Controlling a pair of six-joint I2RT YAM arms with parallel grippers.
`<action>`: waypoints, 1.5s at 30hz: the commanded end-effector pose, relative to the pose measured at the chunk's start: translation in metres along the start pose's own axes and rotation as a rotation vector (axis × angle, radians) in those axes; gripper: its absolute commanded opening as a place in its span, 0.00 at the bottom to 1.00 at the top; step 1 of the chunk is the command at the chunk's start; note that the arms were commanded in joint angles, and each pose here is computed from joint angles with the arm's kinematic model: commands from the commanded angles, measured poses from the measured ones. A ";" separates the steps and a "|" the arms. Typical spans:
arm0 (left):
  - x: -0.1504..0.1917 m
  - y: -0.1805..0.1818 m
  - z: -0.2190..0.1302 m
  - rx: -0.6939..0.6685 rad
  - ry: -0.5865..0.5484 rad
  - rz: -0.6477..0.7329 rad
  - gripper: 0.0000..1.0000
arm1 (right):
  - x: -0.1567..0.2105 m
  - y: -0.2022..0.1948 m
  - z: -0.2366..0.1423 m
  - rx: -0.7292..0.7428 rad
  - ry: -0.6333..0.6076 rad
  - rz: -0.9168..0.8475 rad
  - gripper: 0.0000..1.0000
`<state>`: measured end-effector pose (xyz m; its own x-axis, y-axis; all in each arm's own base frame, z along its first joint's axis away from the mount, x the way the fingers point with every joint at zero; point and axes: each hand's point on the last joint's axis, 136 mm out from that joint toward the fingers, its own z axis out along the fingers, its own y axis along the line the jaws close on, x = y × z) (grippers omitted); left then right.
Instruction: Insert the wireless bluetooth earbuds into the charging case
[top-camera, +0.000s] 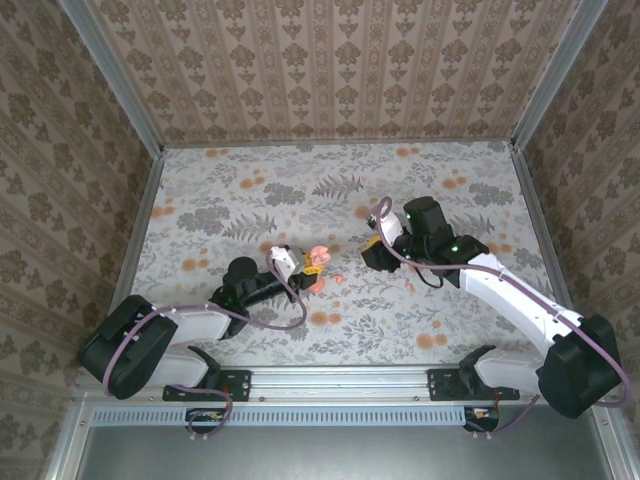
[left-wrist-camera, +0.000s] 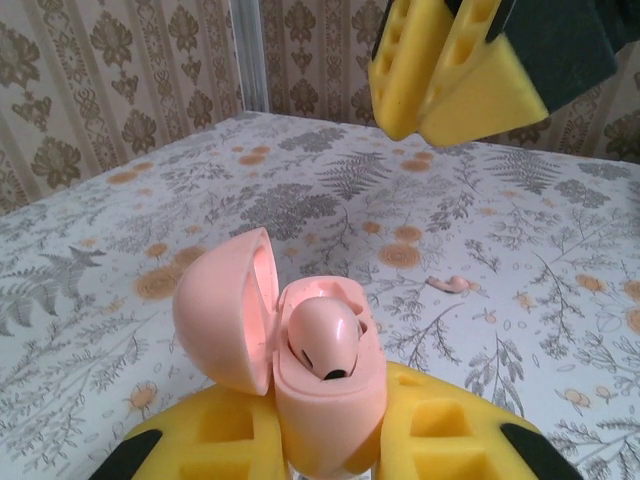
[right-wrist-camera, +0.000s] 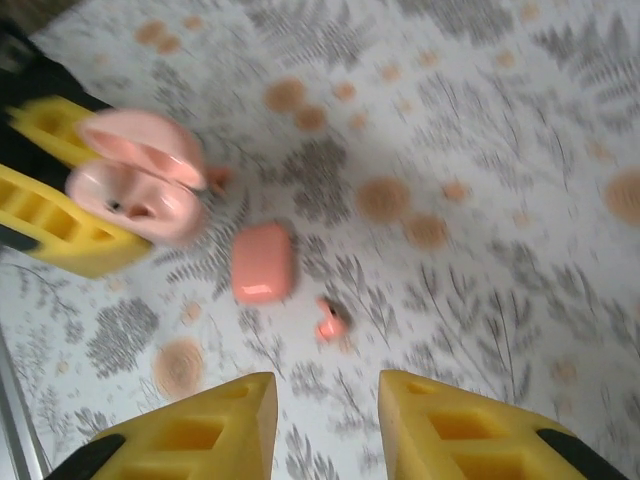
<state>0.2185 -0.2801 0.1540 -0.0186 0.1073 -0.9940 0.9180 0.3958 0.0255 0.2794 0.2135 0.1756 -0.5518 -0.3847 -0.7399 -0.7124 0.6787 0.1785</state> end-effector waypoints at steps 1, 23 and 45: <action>-0.009 -0.003 -0.005 -0.008 -0.029 0.015 0.09 | 0.030 -0.022 -0.006 0.138 0.156 0.112 0.34; -0.004 -0.009 -0.017 -0.024 0.019 0.049 0.09 | 0.137 -0.078 0.013 0.366 0.853 0.365 0.42; -0.014 -0.008 -0.022 -0.043 0.003 0.074 0.09 | 0.153 -0.086 0.042 0.289 0.866 0.500 0.43</action>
<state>0.2056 -0.2664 0.1697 0.0220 0.1290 -0.9914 0.9015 0.4262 0.0754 0.2691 0.1140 0.0182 -0.9536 -0.2745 0.1241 -0.2700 0.9615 0.0517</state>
